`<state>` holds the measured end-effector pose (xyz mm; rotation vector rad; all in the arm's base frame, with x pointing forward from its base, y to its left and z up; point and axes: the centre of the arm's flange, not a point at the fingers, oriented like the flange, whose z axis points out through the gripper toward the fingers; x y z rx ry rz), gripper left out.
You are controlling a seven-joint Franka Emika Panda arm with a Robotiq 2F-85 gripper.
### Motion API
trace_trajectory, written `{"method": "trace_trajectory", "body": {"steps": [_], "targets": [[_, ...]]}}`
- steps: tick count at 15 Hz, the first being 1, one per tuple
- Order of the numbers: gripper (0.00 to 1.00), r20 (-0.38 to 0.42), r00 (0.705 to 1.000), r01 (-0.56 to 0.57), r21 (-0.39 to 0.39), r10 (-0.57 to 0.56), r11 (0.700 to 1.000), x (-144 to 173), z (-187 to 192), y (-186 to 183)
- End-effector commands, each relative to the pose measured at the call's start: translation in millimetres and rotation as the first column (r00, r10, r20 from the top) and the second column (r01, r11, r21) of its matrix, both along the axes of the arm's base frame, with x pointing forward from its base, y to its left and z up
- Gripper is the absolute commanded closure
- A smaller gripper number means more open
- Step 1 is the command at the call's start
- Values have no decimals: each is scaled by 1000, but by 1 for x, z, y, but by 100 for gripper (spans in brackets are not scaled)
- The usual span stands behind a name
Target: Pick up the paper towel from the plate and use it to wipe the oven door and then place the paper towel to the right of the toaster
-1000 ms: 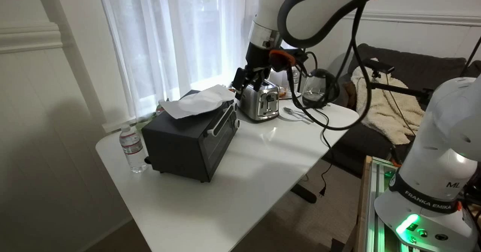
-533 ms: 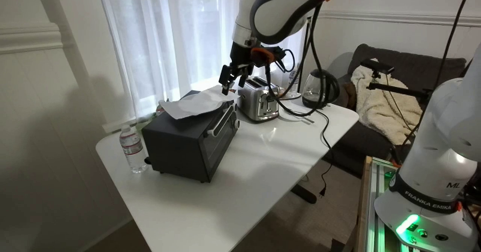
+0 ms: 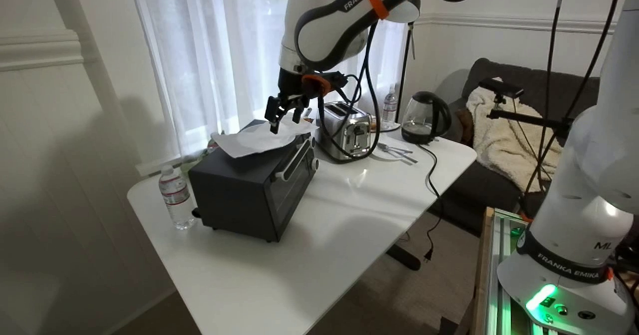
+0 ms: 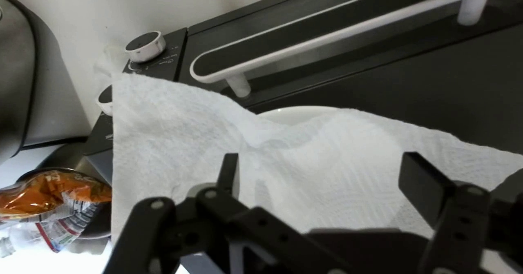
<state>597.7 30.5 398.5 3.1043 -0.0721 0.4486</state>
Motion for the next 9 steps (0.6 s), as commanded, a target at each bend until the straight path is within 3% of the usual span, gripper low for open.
{"method": "trace_trajectory", "body": {"steps": [1,9], "targets": [[0,3,1000,13,-14,-13,1000,31,-13,8],[0,7,999,48,-40,-48,998,60,-34,12]]}}
